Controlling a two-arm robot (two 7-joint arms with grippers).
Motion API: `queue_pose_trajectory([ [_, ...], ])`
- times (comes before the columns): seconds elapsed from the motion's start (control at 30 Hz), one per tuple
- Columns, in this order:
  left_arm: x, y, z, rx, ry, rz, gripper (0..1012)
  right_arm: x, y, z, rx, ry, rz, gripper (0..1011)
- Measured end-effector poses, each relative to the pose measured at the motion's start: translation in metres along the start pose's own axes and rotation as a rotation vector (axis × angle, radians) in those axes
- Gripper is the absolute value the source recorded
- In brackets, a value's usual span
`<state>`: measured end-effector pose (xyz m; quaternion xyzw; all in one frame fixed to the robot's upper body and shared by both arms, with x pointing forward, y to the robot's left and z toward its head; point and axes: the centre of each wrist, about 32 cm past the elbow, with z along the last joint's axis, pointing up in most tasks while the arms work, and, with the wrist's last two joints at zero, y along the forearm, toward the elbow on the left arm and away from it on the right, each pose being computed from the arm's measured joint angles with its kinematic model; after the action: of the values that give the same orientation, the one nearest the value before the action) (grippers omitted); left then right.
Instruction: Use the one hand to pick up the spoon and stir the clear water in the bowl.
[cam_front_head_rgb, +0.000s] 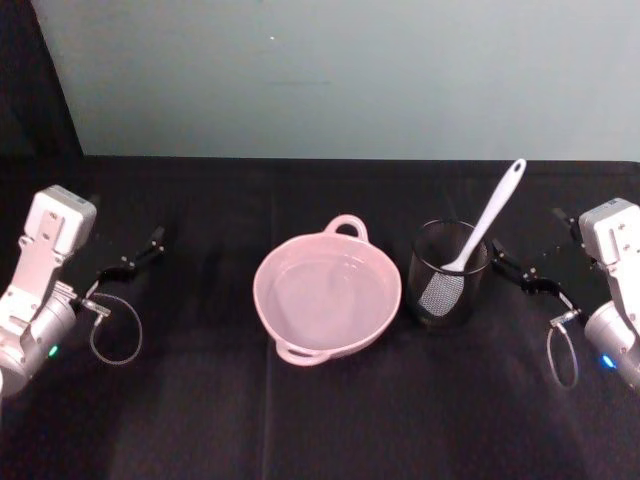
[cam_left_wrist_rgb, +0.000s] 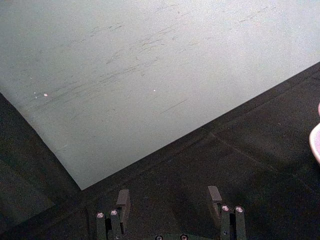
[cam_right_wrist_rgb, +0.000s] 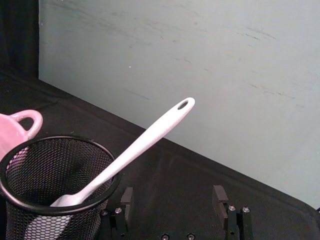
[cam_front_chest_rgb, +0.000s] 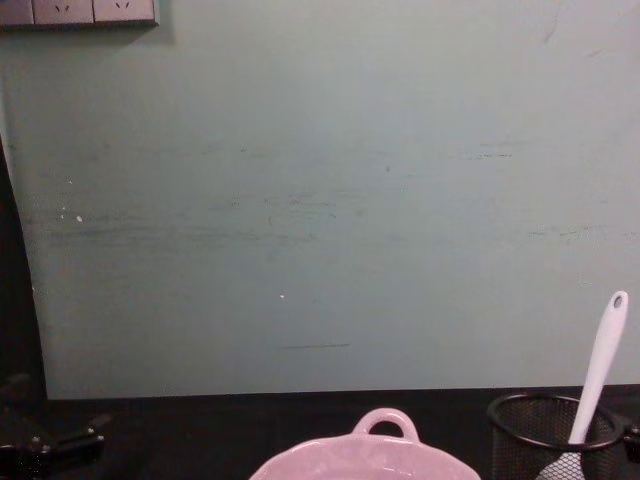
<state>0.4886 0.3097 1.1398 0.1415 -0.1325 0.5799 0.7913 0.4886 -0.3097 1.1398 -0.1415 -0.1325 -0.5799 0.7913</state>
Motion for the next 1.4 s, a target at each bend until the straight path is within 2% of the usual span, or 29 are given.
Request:
queue_pose_trajectory([
  [1.23, 0.0000, 0.0000, 0.0000, 0.000, 0.000, 0.000, 1011, 0.0000, 0.0000, 0.0000, 0.000, 0.000, 0.000, 1004],
  [1.4, 0.0000, 0.0000, 0.0000, 0.000, 0.000, 0.000, 1011, 0.0012, -0.0074, 0.0003, 0.013, 0.022, -0.017, 1004],
])
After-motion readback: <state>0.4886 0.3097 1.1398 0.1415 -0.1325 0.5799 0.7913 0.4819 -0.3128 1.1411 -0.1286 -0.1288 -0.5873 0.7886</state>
